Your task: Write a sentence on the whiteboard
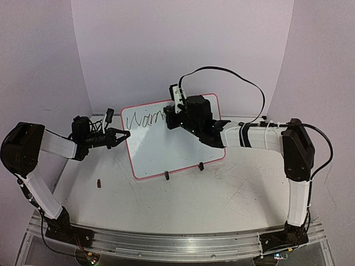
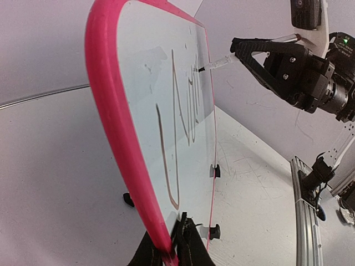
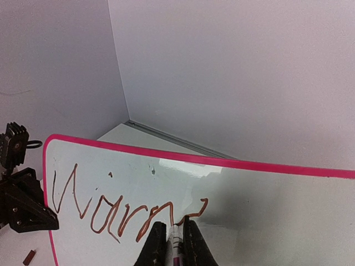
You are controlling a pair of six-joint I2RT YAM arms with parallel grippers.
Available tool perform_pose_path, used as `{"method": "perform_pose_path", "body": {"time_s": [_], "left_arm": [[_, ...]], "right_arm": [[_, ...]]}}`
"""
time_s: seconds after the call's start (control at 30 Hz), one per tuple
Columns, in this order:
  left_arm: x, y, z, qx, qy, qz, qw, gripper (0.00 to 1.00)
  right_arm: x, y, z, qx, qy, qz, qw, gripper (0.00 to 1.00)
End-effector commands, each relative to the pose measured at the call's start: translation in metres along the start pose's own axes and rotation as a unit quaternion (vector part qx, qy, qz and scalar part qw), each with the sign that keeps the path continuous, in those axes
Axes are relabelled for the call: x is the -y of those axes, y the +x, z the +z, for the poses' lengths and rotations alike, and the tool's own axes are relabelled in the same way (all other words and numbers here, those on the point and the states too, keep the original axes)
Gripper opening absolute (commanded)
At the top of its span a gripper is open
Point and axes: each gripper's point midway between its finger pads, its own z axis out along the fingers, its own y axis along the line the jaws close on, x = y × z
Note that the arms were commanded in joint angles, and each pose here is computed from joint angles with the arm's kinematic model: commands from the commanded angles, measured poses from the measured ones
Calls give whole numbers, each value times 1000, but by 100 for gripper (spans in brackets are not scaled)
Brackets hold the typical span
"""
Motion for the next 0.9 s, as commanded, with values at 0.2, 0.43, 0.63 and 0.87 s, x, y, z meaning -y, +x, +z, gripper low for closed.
{"method": "perform_pose_path", "body": {"time_s": [0.2,0.43,0.63,0.87], "left_arm": [[-13,-11,1,11,-40,64,997,0],[-13,-11,1,11,-40,63,997,0],[-13,-11,1,10,-39,63,997,0],[-12,-12,1,11,-38,64,997,0]], "right_arm": [[20,-18,-3,21,49,10,999,0],[32,-24,-1,32,67,14,997,0],[37,-25,-3,35,74,13,997,0],[42,-30,-8,40,87,13,995,0]]}}
